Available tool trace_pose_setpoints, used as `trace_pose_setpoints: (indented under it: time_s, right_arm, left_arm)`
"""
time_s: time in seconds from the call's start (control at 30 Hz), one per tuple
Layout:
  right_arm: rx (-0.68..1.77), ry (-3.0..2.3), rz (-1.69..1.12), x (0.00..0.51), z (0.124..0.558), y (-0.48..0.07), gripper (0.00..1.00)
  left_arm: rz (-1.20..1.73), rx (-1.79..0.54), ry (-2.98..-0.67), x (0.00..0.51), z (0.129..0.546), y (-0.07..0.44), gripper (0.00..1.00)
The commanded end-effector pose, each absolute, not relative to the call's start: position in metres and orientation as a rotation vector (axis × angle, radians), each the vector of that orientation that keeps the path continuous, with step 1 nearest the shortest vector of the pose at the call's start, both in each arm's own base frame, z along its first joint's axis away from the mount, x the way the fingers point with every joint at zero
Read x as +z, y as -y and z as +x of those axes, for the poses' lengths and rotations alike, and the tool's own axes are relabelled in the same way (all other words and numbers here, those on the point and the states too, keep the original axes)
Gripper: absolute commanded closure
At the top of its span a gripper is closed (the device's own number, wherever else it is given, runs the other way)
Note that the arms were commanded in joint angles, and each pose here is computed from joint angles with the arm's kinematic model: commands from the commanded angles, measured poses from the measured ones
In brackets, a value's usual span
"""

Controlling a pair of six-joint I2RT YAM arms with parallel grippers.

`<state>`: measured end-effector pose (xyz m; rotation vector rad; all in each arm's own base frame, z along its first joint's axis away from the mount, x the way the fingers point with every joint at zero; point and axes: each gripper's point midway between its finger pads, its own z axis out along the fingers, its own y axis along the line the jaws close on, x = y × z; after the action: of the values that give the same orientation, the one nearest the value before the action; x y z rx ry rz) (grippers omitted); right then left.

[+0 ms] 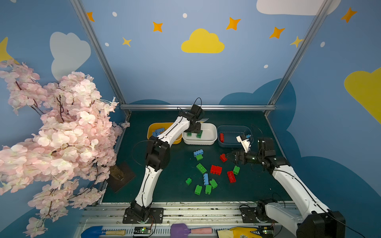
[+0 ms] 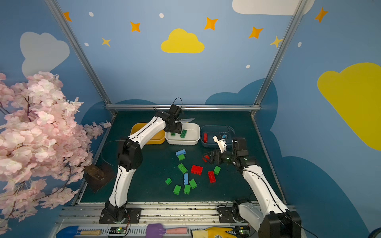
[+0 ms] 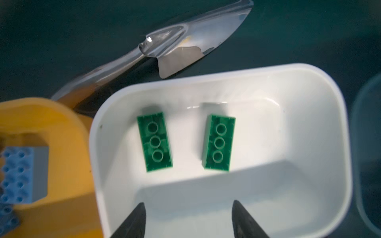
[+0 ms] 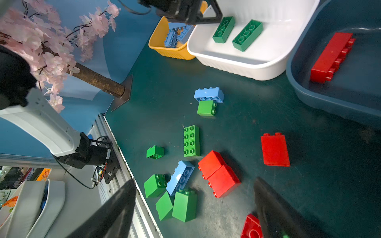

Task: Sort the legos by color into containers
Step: 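Lower the left gripper onto a small green brick and grasp it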

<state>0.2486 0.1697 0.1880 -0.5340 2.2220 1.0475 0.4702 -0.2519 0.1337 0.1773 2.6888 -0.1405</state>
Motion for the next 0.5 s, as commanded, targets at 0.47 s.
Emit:
trace_pose_setpoints:
  time_s: [0.47]
  right_arm:
    - [1.11,-2.202,-0.592,0.193,0.229,-0.177,0.12]
  left_arm:
    - [0.343,-0.304,-2.869,0.114,0.23,0.243,0.26]
